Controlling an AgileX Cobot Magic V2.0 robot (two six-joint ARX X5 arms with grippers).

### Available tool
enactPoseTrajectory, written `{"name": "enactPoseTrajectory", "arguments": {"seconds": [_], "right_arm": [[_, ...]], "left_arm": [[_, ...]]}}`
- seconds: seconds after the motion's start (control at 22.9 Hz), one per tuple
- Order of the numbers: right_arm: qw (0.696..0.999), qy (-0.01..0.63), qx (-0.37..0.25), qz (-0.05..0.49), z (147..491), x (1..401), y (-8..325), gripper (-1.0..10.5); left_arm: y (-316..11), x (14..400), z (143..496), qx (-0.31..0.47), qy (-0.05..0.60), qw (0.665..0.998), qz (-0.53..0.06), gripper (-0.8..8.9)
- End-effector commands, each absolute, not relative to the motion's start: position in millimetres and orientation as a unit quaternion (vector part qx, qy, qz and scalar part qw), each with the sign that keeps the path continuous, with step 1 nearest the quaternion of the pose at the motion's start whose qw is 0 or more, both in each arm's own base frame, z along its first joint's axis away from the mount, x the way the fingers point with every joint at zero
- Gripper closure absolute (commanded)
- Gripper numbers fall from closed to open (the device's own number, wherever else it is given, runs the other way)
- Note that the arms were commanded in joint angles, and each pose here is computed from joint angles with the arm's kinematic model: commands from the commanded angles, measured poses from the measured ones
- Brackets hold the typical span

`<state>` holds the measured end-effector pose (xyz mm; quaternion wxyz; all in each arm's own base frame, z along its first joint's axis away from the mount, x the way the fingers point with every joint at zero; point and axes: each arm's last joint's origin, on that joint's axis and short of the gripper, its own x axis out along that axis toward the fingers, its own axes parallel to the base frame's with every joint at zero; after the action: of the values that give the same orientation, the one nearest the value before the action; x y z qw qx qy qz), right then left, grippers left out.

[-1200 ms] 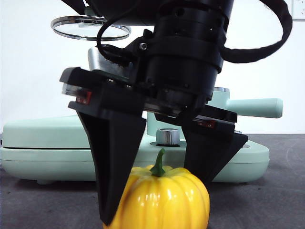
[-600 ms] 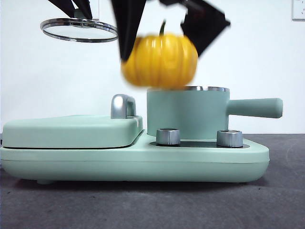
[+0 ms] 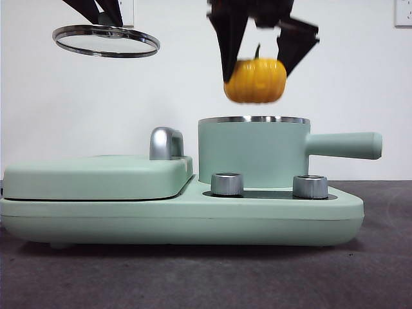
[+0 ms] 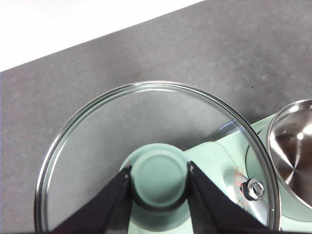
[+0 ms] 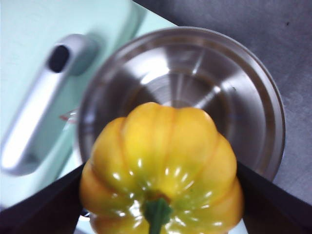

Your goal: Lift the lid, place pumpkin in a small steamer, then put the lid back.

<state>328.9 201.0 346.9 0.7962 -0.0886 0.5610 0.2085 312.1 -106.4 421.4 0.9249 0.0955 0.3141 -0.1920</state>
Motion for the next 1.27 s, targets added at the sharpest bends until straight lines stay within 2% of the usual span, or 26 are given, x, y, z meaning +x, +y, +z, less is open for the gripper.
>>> {"name": "enactPoseTrajectory", "arguments": {"seconds": [0.04,0.35,0.52,0.74,1.27], "right_arm": [[0.786,0.573,-0.103,0.21,330,344,206,6.4],[0.762,0.603,-0.115,0.204,290,363,220,6.4],[0.762,0.606,-0.125,0.192,277,370,223,6.4],[0.747,0.625,-0.13,0.187,260,375,226,6.4],[0.746,0.625,-0.131,0.189,256,375,230,6.4]], "left_arm": [[-107,311,431,0.09,0.292,0.932,-0.193,7.96],[-107,311,431,0.089,0.291,0.933,-0.192,7.96],[-107,311,431,0.089,0.291,0.933,-0.193,7.96],[-107,311,431,0.087,0.291,0.933,-0.192,7.96],[-107,311,431,0.086,0.291,0.933,-0.192,7.96]]}}
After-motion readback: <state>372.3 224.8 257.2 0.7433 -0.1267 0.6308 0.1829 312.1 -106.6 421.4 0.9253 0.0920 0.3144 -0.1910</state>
